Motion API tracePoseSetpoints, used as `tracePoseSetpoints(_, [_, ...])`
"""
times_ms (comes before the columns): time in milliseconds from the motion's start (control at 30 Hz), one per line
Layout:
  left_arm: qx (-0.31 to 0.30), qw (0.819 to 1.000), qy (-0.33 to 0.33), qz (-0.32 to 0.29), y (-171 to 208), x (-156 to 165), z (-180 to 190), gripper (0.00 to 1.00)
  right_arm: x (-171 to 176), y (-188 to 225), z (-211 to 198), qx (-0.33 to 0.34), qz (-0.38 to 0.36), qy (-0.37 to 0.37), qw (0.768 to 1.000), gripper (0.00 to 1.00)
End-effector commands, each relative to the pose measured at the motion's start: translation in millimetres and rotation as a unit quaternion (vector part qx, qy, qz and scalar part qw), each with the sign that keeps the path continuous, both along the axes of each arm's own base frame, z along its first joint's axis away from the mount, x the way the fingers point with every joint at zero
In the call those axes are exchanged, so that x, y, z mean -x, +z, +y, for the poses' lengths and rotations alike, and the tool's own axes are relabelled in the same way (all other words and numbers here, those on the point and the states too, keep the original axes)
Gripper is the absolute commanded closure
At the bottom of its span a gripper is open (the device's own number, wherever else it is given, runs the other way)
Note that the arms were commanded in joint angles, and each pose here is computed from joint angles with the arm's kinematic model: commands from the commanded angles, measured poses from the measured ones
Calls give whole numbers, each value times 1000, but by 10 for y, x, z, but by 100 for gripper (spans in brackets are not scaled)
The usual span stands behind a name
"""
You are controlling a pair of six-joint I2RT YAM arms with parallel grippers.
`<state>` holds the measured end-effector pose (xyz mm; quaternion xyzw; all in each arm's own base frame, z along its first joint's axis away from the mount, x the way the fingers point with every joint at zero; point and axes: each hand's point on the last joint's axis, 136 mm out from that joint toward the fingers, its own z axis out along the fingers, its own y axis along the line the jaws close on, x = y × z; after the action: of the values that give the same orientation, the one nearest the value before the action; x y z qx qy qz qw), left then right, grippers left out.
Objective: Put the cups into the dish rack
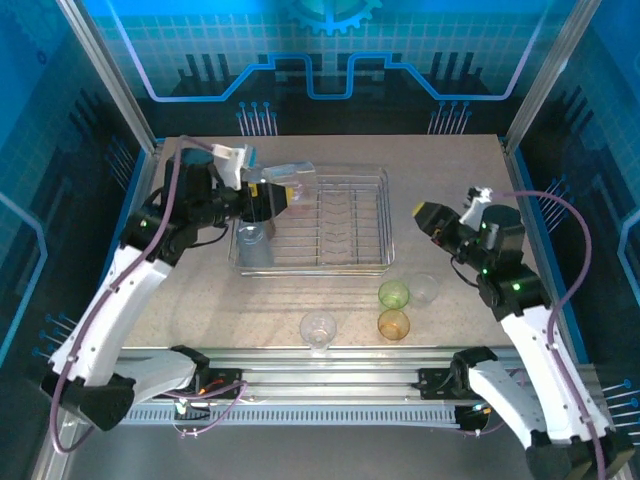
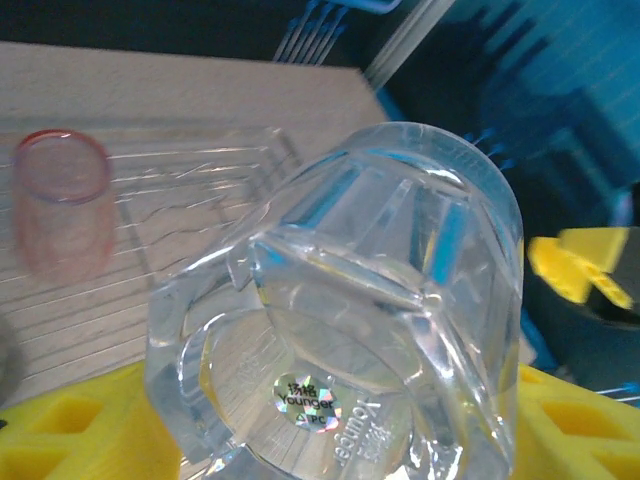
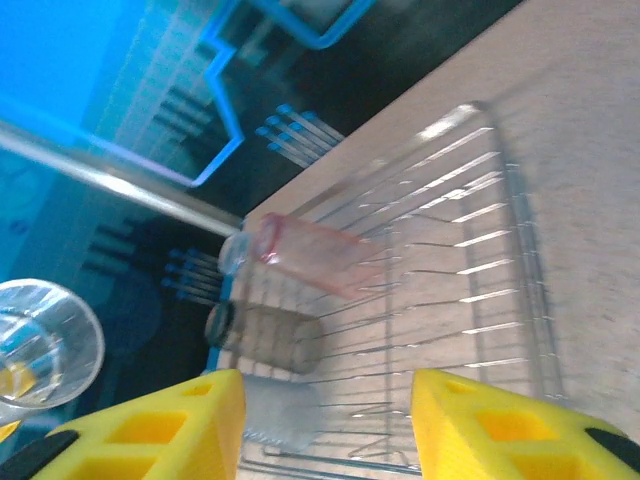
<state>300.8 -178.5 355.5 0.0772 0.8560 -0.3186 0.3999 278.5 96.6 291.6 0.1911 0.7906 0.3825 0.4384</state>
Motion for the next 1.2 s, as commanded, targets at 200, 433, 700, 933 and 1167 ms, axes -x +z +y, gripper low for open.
tracePoseSetpoints(200, [-180,978,28,104,-544,-170,112,73,94,-383,-365,0,60,-53,997,50])
tracePoseSetpoints(433, [-252,955,30,154,-890,-348,15,74,121,-375,-415,31,66,-46,996,49])
tracePoseSetpoints(700, [-319,925,20,204,-1310,-589,-78,74,161,-406,-410,47,76,-33,995,49])
tracePoseSetpoints(933, [-363,903,25,229,-1638,-751,-65,74,194,-376,-426,75,76,-21,994,48])
tracePoseSetpoints(1167, [-408,880,38,243,-1911,-866,21,75,209,-460,-437,94,93,-12,991,47])
